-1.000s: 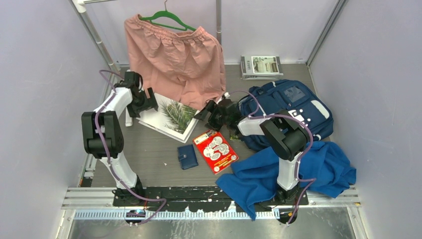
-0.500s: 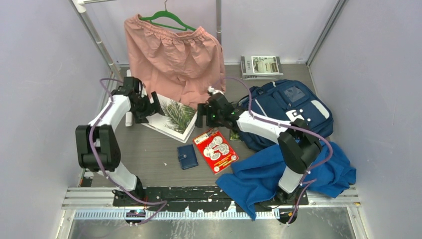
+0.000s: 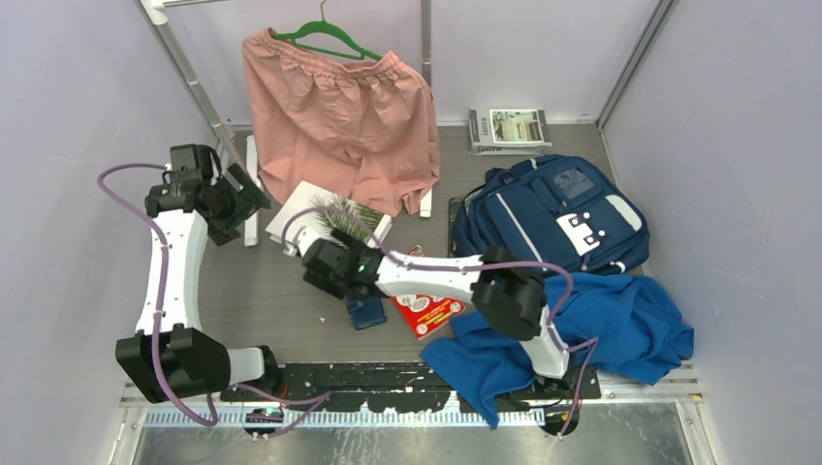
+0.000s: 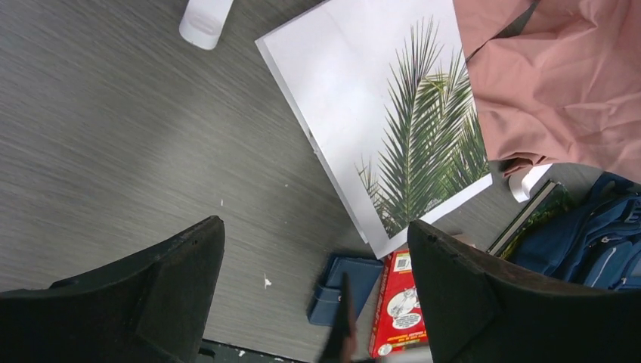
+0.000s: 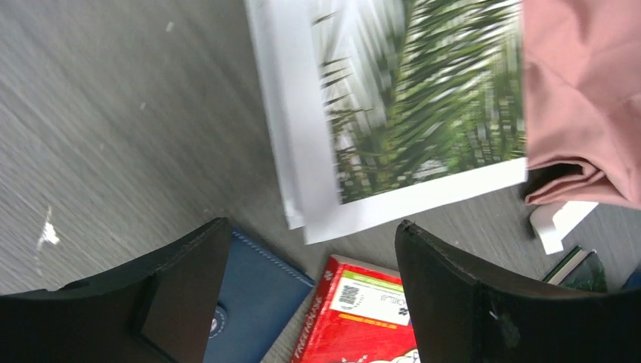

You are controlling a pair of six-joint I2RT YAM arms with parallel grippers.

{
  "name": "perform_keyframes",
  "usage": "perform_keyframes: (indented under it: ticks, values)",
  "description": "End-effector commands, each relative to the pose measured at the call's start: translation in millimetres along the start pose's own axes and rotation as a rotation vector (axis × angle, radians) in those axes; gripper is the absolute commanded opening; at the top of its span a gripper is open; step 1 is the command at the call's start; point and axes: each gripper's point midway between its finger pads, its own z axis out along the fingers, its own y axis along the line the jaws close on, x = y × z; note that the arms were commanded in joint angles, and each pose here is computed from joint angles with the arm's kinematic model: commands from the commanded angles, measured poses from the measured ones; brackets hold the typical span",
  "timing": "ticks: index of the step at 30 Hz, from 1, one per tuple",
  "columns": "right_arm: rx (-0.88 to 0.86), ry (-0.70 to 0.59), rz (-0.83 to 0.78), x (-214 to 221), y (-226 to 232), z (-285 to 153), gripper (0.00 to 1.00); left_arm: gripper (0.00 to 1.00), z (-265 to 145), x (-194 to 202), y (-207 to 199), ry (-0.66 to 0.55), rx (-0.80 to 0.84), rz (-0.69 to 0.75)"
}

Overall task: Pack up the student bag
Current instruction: Pick up the book from the center of the board.

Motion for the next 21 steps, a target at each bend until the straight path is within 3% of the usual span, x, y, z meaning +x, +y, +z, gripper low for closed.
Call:
perform_keyframes:
  ticks: [1,15,18,21]
  values:
    - [0.079,-0.036,-0.198,-5.0,4.1,8.4,0.83,0.91,-10.7,4.5,0.7,0.003,0.002,-0.033]
    - [0.228,-0.031,-0.272,28.2,5.4,52.2,0.52,0.89,2.5,17.1,0.1,0.048,0.031,-0.033]
    - [0.223,-0.035,-0.260,26.2,6.6,51.2,0.37,0.89,3.8,16.5,-0.8,0.049,0.035,-0.030]
    - [0.221,-0.038,-0.244,24.7,4.7,46.5,0.11,0.89,5.4,16.3,2.5,0.053,0.019,-0.015]
